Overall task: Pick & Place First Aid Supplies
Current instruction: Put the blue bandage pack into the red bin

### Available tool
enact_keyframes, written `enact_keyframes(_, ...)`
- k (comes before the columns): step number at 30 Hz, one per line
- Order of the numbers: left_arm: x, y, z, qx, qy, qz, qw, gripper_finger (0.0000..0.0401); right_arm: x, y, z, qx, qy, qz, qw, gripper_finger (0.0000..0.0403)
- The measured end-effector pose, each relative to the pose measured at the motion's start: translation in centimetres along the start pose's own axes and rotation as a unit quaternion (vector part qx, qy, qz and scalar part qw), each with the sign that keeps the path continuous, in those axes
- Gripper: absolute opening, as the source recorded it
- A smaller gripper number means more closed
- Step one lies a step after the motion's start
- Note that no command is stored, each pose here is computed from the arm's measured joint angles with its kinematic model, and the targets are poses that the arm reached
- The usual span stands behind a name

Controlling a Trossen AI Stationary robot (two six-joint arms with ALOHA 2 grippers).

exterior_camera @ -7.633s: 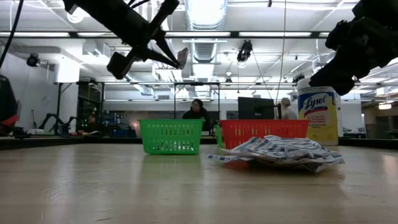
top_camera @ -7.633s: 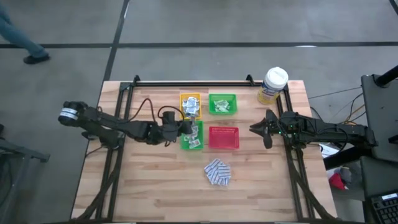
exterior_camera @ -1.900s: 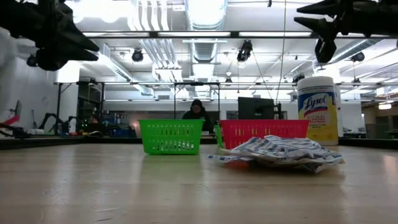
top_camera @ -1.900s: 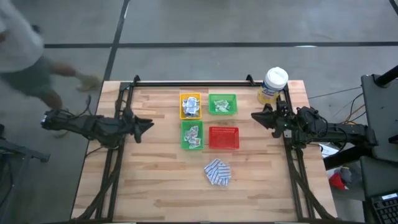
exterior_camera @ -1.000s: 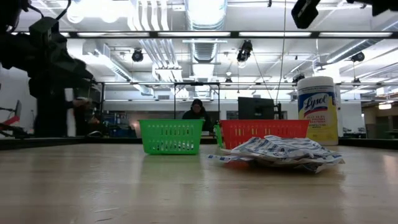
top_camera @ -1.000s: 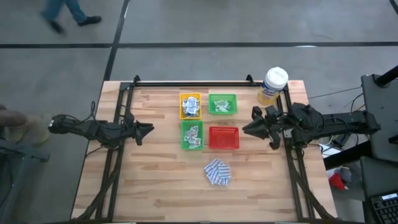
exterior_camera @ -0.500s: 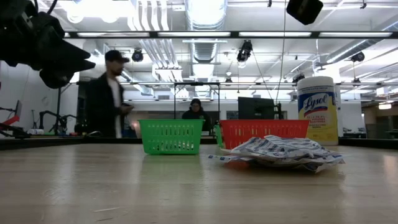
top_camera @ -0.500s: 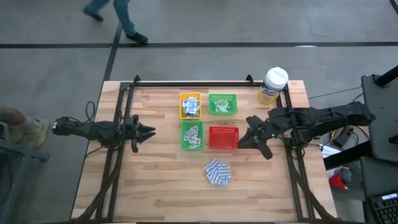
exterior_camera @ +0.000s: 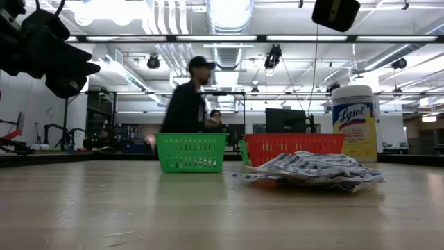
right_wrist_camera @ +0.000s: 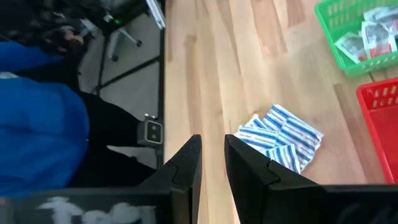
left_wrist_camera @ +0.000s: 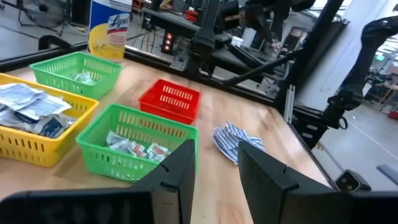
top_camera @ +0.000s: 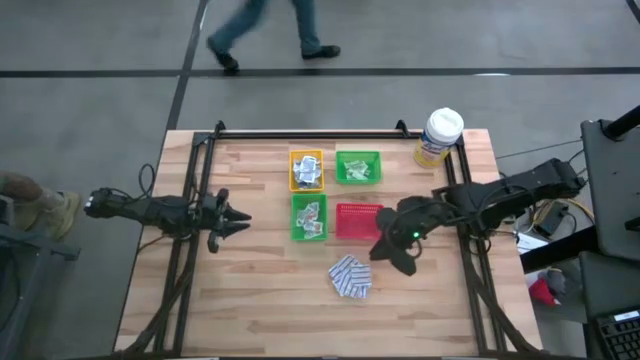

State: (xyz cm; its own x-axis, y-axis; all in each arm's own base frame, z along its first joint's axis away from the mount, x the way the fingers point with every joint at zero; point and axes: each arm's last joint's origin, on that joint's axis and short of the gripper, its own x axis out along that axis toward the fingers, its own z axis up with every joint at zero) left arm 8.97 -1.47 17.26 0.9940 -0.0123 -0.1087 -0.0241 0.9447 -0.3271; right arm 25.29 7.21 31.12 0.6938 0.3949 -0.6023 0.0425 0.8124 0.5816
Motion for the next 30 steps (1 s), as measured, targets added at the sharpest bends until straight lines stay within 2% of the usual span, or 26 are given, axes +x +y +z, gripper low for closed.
enact_keyframes(14,0.0,0.0,0.0,0.018,0.000,0.000,1.000,0.0115,5.1,0.5,0.2,0.056,0.117,-0.077,0.989,0.0068)
enact_keyframes(21,0.0,0.0,-0.1,0.018,0.001,0.000,1.000,0.0115,7.8,-0.6,-0.8,0.104,0.150,-0.113,0.977,0.0068)
enact_keyframes(25,0.0,0.0,-0.1,0.018,0.001,0.000,1.000,0.0115,9.5,-1.5,-1.3,0.110,0.170,-0.133,0.970,0.0070)
enact_keyframes(30,0.0,0.0,-0.1,0.018,0.001,0.000,1.000,0.0115,11.3,-2.5,-2.1,0.115,0.198,-0.159,0.960,0.0092)
